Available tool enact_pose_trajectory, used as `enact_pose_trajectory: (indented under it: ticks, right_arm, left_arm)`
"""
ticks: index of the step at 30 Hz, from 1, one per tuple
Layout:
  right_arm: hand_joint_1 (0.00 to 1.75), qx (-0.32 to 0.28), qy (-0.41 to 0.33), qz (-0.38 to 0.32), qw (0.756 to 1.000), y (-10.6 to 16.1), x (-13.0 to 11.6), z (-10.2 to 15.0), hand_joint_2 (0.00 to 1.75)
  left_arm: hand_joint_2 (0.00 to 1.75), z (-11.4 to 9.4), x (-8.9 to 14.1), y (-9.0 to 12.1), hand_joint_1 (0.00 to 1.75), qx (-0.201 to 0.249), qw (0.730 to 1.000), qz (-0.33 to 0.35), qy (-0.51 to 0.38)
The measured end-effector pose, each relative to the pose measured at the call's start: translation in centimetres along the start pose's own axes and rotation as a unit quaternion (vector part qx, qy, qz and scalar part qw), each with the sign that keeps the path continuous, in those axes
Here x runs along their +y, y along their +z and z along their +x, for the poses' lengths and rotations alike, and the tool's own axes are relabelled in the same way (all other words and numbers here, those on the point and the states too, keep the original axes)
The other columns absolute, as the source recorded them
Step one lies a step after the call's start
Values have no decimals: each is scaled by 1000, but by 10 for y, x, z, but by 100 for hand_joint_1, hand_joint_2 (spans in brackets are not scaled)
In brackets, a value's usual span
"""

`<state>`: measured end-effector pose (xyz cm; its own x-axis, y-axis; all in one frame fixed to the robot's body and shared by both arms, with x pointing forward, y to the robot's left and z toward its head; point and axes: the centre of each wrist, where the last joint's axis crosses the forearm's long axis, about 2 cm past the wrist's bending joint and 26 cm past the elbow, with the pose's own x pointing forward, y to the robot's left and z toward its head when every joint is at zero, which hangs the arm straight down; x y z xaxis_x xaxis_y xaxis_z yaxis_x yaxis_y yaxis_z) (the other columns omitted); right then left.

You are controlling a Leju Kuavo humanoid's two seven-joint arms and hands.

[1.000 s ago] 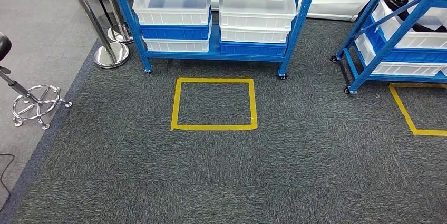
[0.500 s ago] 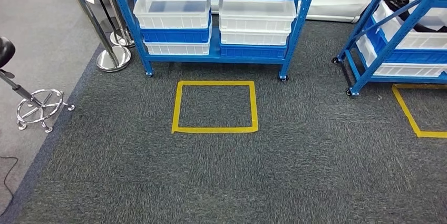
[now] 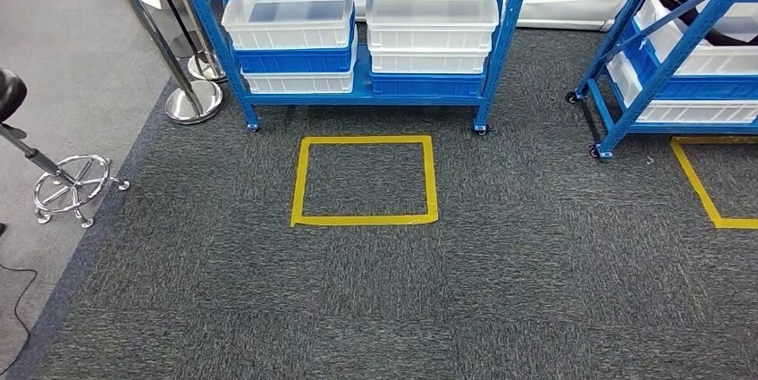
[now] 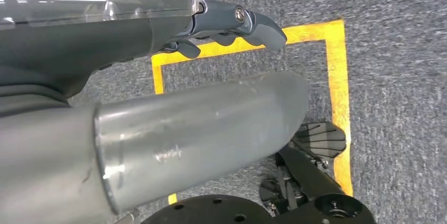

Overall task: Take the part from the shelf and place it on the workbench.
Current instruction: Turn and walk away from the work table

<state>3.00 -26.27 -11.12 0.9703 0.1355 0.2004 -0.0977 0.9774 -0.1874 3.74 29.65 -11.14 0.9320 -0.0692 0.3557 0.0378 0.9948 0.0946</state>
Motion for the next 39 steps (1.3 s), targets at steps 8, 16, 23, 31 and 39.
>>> enact_pose_trajectory:
  ticks: [8,16,23,31,39]
  right_arm:
    - [0,0,-25,24,999,-1,-8,-9,0]
    - [0,-3,-49,49,998,0,-15,-17,0]
    - [0,-7,-72,74,995,1,-19,-24,0]
    - [0,-11,-82,83,993,1,-21,-25,44]
    - [0,-13,-79,82,993,1,-23,-25,175]
  left_arm:
    - [0,-9,1,3,0,17,1000,-4,14]
    - [0,-19,-2,7,0,37,999,-14,29]
    - [0,-29,-6,11,0,58,997,-28,49]
    - [87,-32,-9,13,0,66,996,-37,53]
    - [175,-33,-9,13,0,66,996,-39,45]
